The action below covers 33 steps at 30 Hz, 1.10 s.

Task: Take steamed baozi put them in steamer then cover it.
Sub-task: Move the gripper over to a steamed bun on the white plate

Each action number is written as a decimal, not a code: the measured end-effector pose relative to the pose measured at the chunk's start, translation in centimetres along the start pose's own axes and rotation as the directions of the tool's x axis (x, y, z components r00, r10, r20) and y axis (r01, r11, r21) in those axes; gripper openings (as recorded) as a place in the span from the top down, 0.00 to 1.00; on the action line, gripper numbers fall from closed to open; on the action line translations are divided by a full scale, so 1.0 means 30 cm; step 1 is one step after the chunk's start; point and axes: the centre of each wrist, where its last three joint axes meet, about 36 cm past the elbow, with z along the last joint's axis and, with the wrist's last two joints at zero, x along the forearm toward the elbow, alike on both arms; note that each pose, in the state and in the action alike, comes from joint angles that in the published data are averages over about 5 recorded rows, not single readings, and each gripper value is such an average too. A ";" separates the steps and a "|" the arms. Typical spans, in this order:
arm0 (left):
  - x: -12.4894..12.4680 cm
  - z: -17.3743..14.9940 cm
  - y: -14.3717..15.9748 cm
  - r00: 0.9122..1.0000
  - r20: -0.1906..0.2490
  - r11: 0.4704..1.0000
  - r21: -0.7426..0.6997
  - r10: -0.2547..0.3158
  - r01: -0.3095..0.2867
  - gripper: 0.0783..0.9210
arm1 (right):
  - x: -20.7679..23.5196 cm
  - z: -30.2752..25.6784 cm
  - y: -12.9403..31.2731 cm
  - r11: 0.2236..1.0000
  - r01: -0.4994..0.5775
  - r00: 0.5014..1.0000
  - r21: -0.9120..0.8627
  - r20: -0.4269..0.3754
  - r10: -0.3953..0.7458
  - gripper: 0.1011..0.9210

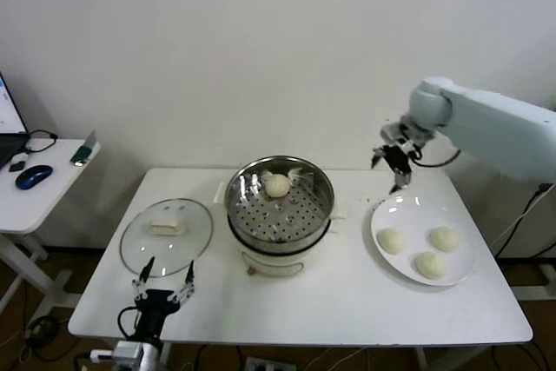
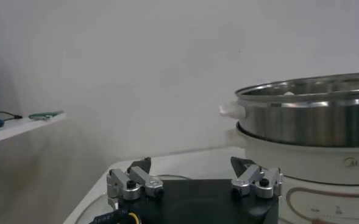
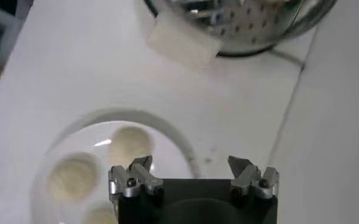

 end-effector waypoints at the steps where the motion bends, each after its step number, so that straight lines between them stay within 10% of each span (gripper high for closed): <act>1: 0.002 -0.001 0.002 1.000 0.000 1.000 -0.001 -0.001 0.001 0.12 | -0.024 0.019 0.015 1.000 0.010 1.000 -0.024 -0.001 -0.010 0.12; 33: 0.036 0.035 0.009 0.999 -0.031 1.000 0.012 -0.024 0.024 0.12 | -0.468 0.096 0.107 0.975 0.100 0.995 -0.196 0.022 -0.097 0.12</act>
